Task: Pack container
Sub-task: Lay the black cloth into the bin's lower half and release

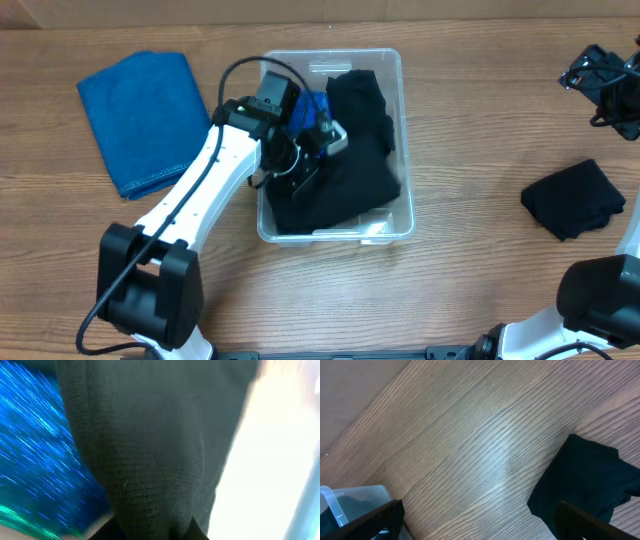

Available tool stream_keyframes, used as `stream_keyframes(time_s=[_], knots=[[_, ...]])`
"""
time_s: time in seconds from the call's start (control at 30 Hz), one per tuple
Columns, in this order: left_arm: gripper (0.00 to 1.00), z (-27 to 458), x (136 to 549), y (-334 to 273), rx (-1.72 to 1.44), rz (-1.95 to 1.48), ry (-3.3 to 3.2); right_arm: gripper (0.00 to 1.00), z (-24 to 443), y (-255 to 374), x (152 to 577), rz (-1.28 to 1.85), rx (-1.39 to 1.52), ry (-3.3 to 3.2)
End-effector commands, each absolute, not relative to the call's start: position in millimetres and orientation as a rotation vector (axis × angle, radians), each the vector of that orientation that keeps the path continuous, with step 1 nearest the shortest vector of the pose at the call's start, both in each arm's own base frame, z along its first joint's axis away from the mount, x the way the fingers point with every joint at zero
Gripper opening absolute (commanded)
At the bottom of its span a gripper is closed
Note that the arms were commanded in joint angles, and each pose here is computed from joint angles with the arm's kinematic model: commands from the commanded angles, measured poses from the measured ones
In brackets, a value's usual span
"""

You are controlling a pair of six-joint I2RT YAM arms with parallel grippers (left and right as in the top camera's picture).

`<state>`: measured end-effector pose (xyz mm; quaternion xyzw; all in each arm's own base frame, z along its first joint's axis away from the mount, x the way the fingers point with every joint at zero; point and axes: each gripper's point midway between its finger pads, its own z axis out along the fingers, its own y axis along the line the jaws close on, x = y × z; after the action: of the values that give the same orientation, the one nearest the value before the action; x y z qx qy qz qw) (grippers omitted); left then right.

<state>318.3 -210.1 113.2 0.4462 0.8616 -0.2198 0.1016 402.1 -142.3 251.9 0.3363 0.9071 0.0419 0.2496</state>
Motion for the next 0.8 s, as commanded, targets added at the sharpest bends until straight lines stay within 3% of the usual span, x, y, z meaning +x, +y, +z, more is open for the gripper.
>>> stream_keyframes(time_s=[0.0,0.13,0.2,0.27,0.33,0.37,0.47,0.5,0.63,0.77], knots=[[0.04,112,306,-198,1.400,-0.609,2.589,1.00,259,-139,403,0.115,0.890,2.456],[0.04,107,306,-186,1.427,-0.515,2.626,1.00,259,-139,403,0.115,0.890,2.456],[0.14,108,316,-190,1.414,-0.501,2.580,1.00,259,-139,403,0.115,0.890,2.456],[0.15,110,325,-195,1.397,-0.498,2.541,1.00,259,-139,403,0.115,0.890,2.456],[0.22,112,334,-199,1.358,-0.489,2.522,1.00,259,-139,403,0.115,0.890,2.456],[0.22,113,338,-200,1.328,-0.488,2.520,1.00,259,-139,403,0.115,0.890,2.456],[0.06,117,338,-208,1.279,-0.558,2.519,1.00,259,-139,403,0.115,0.891,2.456],[0.04,117,334,-210,1.282,-0.589,2.522,1.00,259,-139,403,0.115,0.890,2.456],[0.04,117,307,-210,1.413,-0.693,2.515,1.00,259,-139,403,0.115,0.890,2.456],[0.04,116,308,-211,1.430,-0.689,2.503,1.00,259,-139,403,0.115,0.890,2.456]])
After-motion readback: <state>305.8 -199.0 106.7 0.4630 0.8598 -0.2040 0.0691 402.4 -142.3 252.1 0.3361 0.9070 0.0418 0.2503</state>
